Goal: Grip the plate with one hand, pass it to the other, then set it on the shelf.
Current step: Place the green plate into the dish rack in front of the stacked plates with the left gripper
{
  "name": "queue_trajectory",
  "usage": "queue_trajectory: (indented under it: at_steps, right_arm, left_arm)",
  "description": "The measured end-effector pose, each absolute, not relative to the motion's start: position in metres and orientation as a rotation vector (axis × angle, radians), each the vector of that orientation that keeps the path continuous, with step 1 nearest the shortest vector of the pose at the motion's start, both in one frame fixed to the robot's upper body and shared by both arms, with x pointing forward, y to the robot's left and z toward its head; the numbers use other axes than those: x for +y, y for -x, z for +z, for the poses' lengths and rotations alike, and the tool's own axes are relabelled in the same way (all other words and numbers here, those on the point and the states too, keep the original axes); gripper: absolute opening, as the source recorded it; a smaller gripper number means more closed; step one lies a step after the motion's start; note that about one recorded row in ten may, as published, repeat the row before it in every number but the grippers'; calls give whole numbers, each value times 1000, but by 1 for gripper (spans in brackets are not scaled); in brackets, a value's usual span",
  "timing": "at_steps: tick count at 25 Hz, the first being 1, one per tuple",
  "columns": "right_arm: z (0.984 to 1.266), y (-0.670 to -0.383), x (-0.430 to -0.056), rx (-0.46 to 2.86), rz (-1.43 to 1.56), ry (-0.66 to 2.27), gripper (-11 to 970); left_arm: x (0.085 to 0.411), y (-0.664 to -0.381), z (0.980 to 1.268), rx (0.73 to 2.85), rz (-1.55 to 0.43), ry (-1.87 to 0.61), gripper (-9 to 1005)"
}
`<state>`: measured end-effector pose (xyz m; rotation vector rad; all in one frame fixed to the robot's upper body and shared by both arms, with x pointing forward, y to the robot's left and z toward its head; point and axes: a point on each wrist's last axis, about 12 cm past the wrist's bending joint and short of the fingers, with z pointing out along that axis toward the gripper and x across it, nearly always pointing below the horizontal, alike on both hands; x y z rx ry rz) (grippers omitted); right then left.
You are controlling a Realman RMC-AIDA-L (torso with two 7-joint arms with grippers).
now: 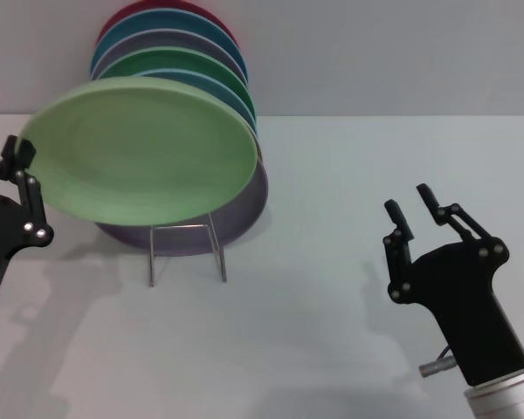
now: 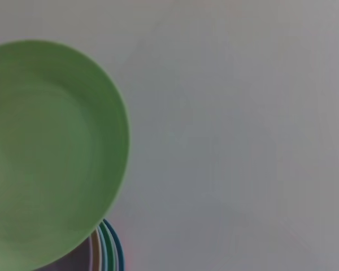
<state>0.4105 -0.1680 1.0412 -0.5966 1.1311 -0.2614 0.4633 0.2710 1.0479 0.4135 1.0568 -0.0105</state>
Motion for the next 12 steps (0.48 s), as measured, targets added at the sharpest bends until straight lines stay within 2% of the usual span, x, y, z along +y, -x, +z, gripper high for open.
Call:
queue_trajectory:
  at_steps: [12]
  right_arm:
    - [1041,-418,-173,1123,-295,600,277]
  left_arm:
    - [266,-466,1035,1154,-5,-472,39]
